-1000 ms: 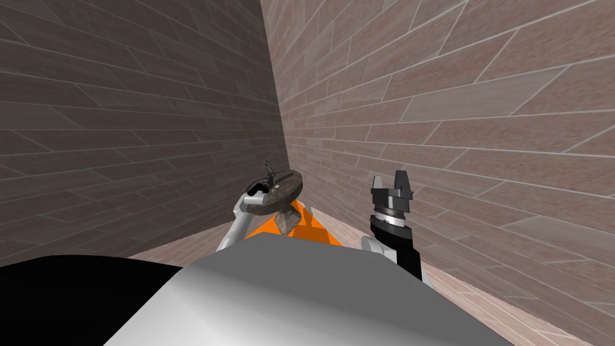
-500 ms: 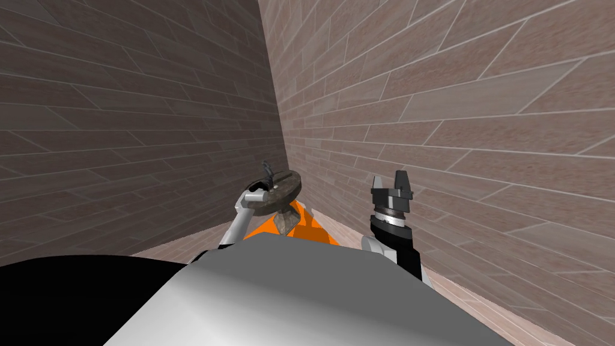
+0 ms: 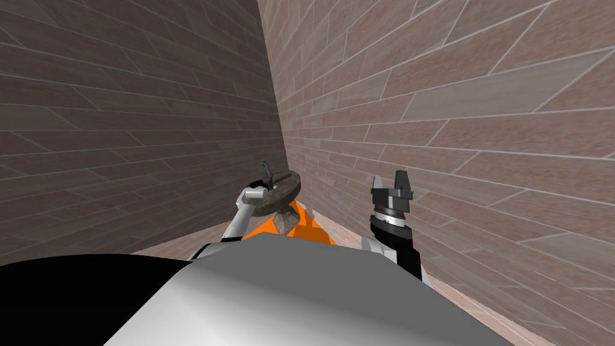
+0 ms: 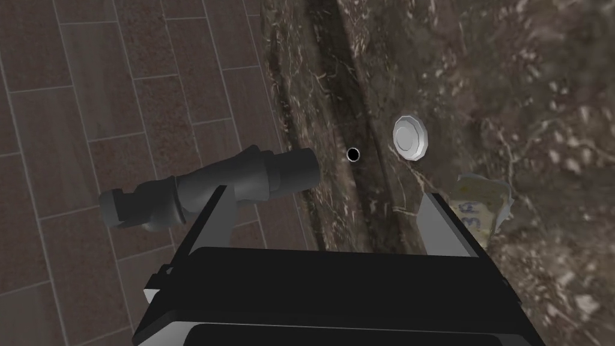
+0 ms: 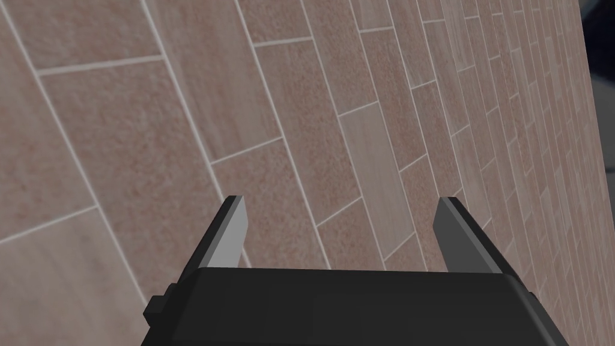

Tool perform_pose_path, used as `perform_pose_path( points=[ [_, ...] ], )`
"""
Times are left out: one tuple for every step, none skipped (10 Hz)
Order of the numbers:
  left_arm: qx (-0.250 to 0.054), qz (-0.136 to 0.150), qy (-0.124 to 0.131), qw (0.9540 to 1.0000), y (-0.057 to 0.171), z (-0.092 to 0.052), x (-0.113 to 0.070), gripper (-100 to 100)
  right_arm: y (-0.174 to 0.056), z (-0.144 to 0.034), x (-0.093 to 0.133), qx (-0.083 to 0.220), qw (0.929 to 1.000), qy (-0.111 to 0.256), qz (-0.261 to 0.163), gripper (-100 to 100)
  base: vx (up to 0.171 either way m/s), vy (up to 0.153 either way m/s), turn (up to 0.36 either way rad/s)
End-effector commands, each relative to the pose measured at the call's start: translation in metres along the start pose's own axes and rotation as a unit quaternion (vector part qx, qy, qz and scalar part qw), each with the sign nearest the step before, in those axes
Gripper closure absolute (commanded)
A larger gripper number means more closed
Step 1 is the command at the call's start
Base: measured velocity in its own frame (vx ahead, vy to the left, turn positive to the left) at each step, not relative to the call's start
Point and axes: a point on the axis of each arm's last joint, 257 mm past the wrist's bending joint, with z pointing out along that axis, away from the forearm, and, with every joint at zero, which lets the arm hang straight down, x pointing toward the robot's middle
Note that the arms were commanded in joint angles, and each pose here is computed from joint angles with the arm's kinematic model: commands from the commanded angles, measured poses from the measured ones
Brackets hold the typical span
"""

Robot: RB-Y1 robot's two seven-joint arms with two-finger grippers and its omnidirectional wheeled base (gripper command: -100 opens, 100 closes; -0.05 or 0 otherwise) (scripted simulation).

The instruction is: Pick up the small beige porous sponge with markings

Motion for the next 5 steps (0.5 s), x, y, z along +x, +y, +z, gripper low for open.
perform_pose_path(
  points=[
    [-0.021,-0.002,-0.003,0.9998,0.009,0.003,-0.004,-100,0.0,0.0,0.0,0.0,1.0,0.0,0.0,0,0.027,-0.03,0.023],
    [-0.043,-0.007,-0.005,0.999,0.017,0.007,-0.008,-100,0.0,0.0,0.0,0.0,1.0,0.0,0.0,0,0.03,-0.037,0.052],
    [-0.047,-0.007,-0.006,0.9989,0.019,0.007,-0.008,-100,0.0,0.0,0.0,0.0,1.0,0.0,0.0,0,0.027,-0.028,0.022],
    [-0.068,-0.011,-0.008,0.9976,0.026,0.01,-0.011,-100,0.0,0.0,0.0,0.0,1.0,0.0,0.0,0,0.027,-0.022,0.042],
    [-0.072,-0.011,-0.009,0.9973,0.028,0.01,-0.011,-100,0.0,0.0,0.0,0.0,1.0,0.0,0.0,0,0.023,-0.023,0.02]
  ],
)
